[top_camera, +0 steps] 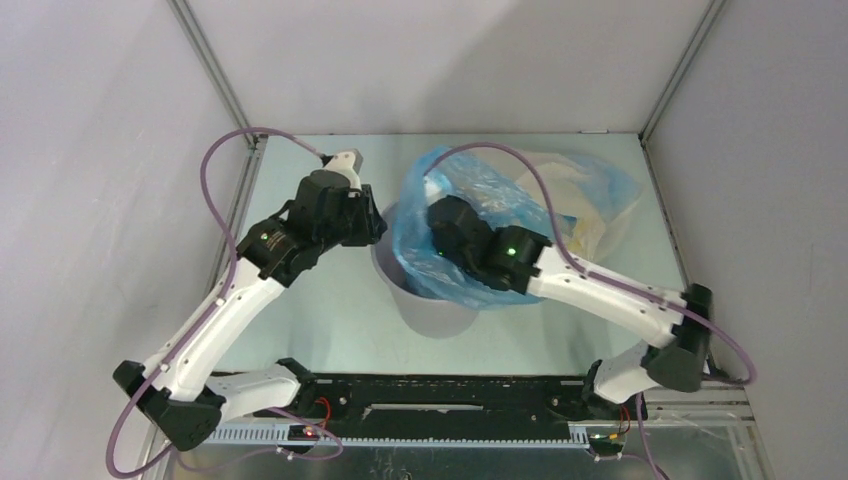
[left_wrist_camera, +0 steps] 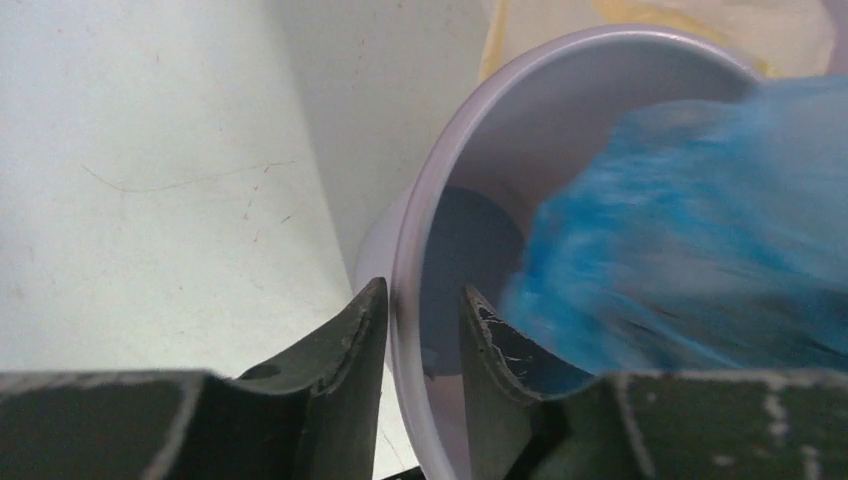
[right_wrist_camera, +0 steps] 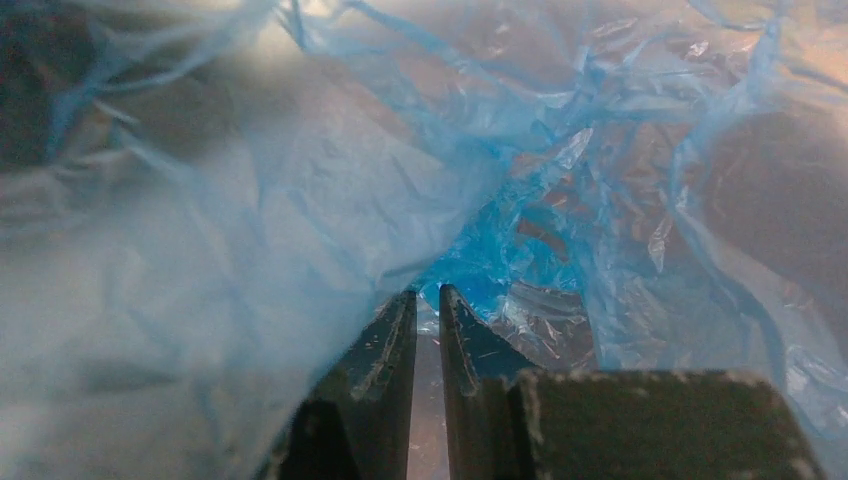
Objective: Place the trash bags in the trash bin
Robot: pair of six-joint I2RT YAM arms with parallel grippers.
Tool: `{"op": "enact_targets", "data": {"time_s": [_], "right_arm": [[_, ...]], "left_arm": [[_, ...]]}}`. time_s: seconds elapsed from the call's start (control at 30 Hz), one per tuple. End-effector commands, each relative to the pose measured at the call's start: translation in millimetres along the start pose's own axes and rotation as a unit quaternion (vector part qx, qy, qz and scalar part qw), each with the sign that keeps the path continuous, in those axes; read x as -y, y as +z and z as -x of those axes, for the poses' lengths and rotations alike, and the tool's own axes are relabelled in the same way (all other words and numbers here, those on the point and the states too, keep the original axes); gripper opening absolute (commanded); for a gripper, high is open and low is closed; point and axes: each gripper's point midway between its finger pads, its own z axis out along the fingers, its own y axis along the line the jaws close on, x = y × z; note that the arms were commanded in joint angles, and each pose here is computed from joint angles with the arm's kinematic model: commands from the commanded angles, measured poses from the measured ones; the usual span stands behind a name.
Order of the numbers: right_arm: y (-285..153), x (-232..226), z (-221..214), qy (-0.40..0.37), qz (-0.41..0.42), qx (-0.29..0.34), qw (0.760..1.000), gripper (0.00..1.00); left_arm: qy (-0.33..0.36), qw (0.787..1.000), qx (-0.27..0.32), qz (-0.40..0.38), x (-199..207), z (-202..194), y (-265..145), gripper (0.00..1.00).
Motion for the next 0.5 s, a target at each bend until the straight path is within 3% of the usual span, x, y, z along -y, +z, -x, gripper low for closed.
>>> {"op": "enact_targets", "data": {"time_s": [0.0, 0.13, 0.47], "right_arm": [[20.4, 4.6, -34.5, -0.029, -0.035, -0.098, 0.994, 0.17], [40.4, 5.0, -51.9, -0.037, -0.055, -0.139, 0.988, 0.17], [67.9, 16.7, -77.1, -0.045, -0.100, -0.173, 0.979, 0.17]], "left_arm": [[-0.012, 0.997, 0.061, -0.041, 13.0, 25.7, -30.9, 0.42], [-0.029, 0.996, 0.084, -0.024, 0.6, 27.4, -49.4, 0.50], [-0.057, 0.990, 0.126, 0.014, -34.6, 19.5, -104.0, 0.51]]}}
